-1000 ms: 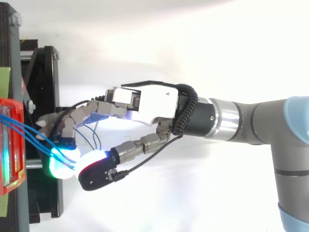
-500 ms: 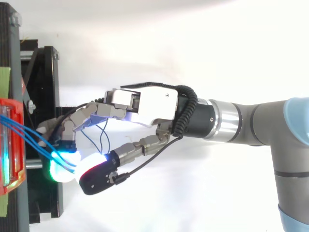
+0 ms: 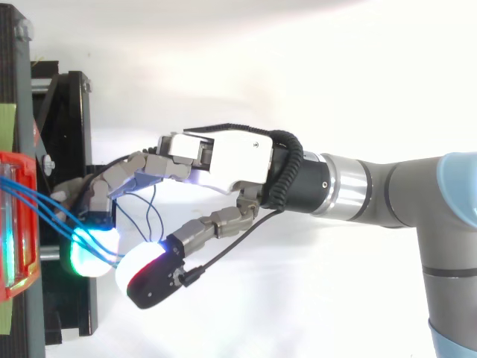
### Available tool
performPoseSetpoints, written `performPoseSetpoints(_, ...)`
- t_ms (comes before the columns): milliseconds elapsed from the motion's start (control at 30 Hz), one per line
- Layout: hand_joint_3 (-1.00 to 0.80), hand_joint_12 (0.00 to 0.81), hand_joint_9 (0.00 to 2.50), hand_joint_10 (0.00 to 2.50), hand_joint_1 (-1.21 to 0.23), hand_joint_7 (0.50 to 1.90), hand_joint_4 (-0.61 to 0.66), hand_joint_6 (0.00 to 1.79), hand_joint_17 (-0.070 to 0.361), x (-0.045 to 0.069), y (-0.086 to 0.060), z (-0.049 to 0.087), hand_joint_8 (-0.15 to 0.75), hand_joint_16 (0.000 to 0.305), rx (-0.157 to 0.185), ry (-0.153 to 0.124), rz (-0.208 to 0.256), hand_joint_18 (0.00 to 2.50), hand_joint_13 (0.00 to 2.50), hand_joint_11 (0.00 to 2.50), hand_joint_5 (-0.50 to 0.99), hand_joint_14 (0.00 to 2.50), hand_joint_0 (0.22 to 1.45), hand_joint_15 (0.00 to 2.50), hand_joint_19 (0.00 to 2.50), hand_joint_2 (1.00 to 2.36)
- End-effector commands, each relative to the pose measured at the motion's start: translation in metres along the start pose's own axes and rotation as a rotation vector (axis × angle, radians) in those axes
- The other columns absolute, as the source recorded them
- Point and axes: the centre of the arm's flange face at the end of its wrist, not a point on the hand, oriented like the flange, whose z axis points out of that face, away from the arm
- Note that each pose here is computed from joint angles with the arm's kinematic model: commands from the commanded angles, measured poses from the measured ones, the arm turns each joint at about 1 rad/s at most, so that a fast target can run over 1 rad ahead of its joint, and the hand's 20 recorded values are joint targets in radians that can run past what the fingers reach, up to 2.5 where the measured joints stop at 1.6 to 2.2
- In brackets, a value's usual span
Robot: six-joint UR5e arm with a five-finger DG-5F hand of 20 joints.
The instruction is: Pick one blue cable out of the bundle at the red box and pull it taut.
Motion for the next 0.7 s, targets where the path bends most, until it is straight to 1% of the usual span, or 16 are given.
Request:
performPoseSetpoints(0,-0.47,0.358,0.58,0.01,-0.71,0.89,0.2,0.77,0.123,-0.0003,-0.0005,0.0001,0.338,0.055,0.004,-0.021,-0.009,0.36,0.39,0.28,-0.16,0.01,0.54,0.16,0.25,1.0)
performPoseSetpoints(100,-0.46,0.357,0.59,0.01,-0.71,0.91,0.19,0.77,0.122,0.0024,0.0016,0.0013,0.338,0.054,-0.002,-0.019,-0.006,0.37,0.39,0.28,-0.16,0.01,0.55,0.18,0.24,1.0)
performPoseSetpoints(200,-0.46,0.355,0.59,0.01,-0.71,0.91,0.19,0.76,0.121,0.0045,0.0017,0.0019,0.336,0.054,-0.009,-0.023,0.001,0.37,0.4,0.29,-0.16,0.01,0.56,0.17,0.25,1.0)
performPoseSetpoints(333,-0.41,0.351,0.6,0.01,-0.71,0.93,0.19,0.77,0.119,0.0041,0.0017,0.0019,0.333,0.053,-0.008,-0.028,0.007,0.37,0.41,0.28,-0.15,0.01,0.57,0.17,0.25,1.01)
performPoseSetpoints(567,-0.34,0.349,0.6,0.01,-0.71,0.93,0.18,0.81,0.117,0.0042,0.0017,0.0019,0.333,0.052,-0.009,-0.026,0.015,0.38,0.41,0.29,-0.16,0.01,0.6,0.17,0.25,1.01)
performPoseSetpoints(667,-0.29,0.349,0.6,0.01,-0.71,0.97,0.16,0.83,0.117,0.004,0.0012,0.0012,0.332,0.052,-0.007,-0.027,0.013,0.38,0.41,0.28,-0.17,0.01,0.6,0.17,0.25,1.01)
